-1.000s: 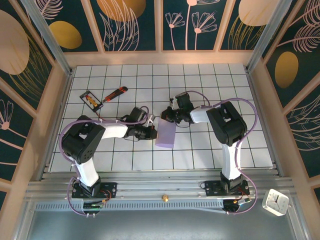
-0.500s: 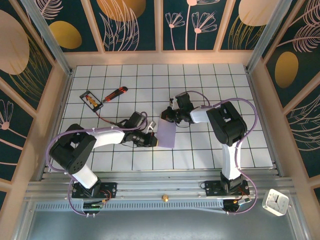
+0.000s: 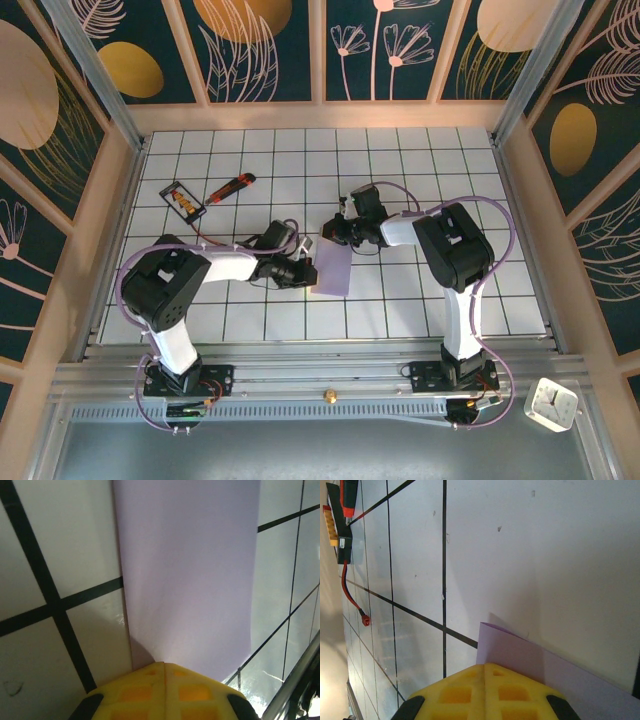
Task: Fold a paper plane with a square sheet of paper (pick it up from the middle)
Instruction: First fold in half a square sheet of paper at the center of the table.
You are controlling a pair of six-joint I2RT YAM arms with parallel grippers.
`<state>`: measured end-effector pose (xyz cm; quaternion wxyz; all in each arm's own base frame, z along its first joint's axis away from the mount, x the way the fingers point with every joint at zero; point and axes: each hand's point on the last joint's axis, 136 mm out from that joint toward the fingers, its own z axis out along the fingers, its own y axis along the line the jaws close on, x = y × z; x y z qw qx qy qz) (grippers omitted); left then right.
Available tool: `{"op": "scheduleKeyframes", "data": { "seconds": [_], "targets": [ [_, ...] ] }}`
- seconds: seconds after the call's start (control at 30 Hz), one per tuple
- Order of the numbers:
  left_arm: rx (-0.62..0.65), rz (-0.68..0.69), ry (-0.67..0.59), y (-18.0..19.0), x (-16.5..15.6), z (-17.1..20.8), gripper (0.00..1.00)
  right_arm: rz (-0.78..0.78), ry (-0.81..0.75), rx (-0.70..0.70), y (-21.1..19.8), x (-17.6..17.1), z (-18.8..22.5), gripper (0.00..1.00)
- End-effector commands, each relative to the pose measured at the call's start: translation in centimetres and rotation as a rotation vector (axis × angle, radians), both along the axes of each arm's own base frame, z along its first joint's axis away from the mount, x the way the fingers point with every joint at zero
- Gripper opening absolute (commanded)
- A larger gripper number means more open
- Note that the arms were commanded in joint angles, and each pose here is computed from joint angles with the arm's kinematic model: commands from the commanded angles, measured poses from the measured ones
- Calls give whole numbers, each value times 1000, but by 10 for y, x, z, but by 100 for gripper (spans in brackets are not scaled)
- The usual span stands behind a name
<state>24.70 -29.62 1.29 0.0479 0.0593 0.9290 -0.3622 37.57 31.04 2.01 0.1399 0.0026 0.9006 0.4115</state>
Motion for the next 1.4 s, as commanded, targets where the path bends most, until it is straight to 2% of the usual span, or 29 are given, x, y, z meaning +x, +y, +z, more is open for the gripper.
{"op": "scheduleKeyframes", "data": {
  "seconds": [0.0, 0.33, 0.87, 0.97, 1.17, 1.37],
  "targets": [
    [36, -10, 50, 12, -17, -15, 0, -62, 134, -187, -38, -25, -58, 0],
    [73, -105, 122, 24, -66, -30, 0, -64, 140, -192, -38, -25, -61, 0],
    [107, -158, 164, 37, -97, -31, 0, -66, 139, -197, -38, -25, -62, 0],
    [83, -169, 120, 31, -88, -15, 0, -57, 133, -187, -36, -24, -58, 0],
    [-92, -99, -49, -1, -41, 48, 0, 12, 58, -84, -17, -17, -21, 0],
    [-127, 104, -134, 3, 17, 72, 14, 57, -35, 14, -7, -12, 35, 1]
  ]
}}
